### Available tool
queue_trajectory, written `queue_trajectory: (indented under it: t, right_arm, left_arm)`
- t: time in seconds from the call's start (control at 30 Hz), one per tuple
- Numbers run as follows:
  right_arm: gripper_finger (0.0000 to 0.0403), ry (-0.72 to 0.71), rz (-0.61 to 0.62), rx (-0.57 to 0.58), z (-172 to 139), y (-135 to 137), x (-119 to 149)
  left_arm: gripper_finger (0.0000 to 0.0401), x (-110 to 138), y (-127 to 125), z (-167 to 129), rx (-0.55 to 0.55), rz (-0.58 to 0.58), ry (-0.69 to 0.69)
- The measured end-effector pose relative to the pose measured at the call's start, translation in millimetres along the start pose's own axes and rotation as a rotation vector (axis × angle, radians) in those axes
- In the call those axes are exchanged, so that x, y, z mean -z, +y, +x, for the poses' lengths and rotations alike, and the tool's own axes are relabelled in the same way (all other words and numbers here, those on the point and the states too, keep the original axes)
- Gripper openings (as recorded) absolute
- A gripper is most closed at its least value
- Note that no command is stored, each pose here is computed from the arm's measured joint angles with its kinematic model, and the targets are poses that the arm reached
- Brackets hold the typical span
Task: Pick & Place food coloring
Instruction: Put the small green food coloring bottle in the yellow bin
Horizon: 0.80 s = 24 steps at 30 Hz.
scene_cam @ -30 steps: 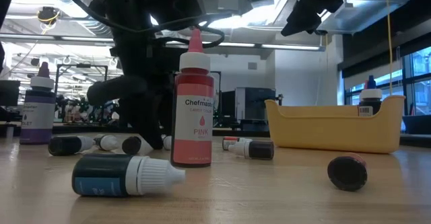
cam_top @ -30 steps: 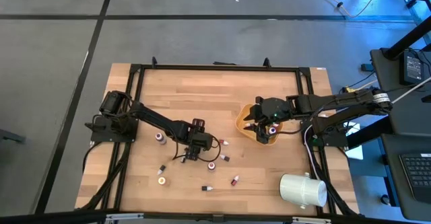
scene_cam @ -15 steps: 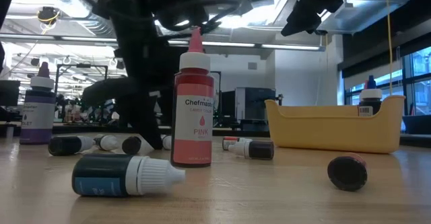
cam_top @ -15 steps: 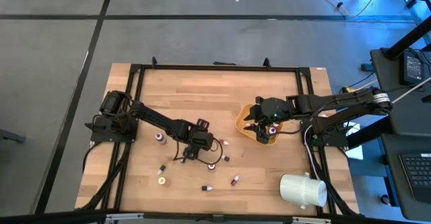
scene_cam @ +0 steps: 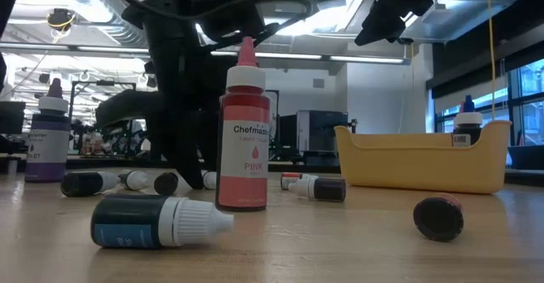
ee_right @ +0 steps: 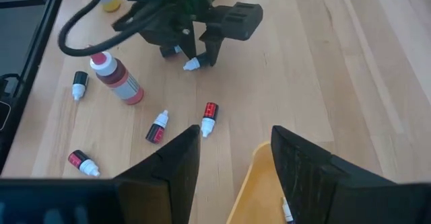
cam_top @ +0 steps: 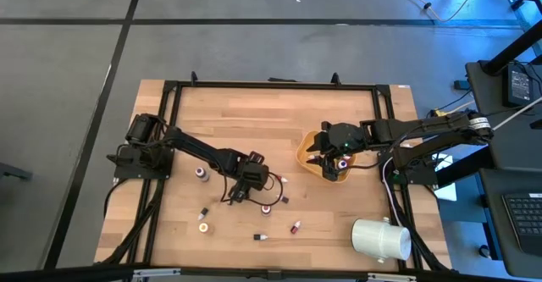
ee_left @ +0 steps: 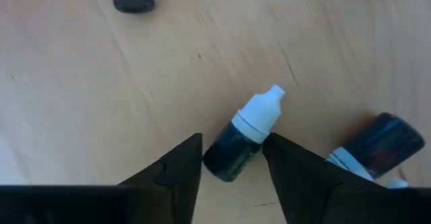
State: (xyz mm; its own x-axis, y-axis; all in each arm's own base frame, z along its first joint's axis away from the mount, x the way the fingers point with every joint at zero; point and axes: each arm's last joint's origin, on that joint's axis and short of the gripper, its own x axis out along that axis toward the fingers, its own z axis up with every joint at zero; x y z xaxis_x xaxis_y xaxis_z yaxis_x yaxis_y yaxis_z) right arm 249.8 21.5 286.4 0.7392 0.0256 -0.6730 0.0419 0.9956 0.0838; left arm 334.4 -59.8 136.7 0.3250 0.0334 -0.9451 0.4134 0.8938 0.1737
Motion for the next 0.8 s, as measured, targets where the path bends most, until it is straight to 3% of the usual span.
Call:
queue_trajectory:
  t: [0.27, 0.47, 0.67, 0.8]
  right_arm:
    - [0.0184, 0.001, 0.000, 0.000, -0.1, 0.0, 0.1]
    - [0.0184, 0.006, 0.000, 0.001, -0.1, -0.1, 0.6]
    - [0.0184, 0.025, 0.018, 0.004, -1.4, -0.2, 1.0]
    - [0.0184, 0.076, 0.043, 0.014, -19.0, 0.7, -10.0]
  left_arm:
    - [0.0099, 0.0, -1.2, 0.2, -0.009, -0.036, 0.004]
    - [0.0073, -0.2, 0.2, -7.1, -0.037, -0.090, -0.010]
    - [0.0075, -4.0, 11.6, -40.4, -0.157, -0.188, -0.114]
    - [0.0074, -14.5, 27.2, -62.2, -0.267, -0.250, -0.292]
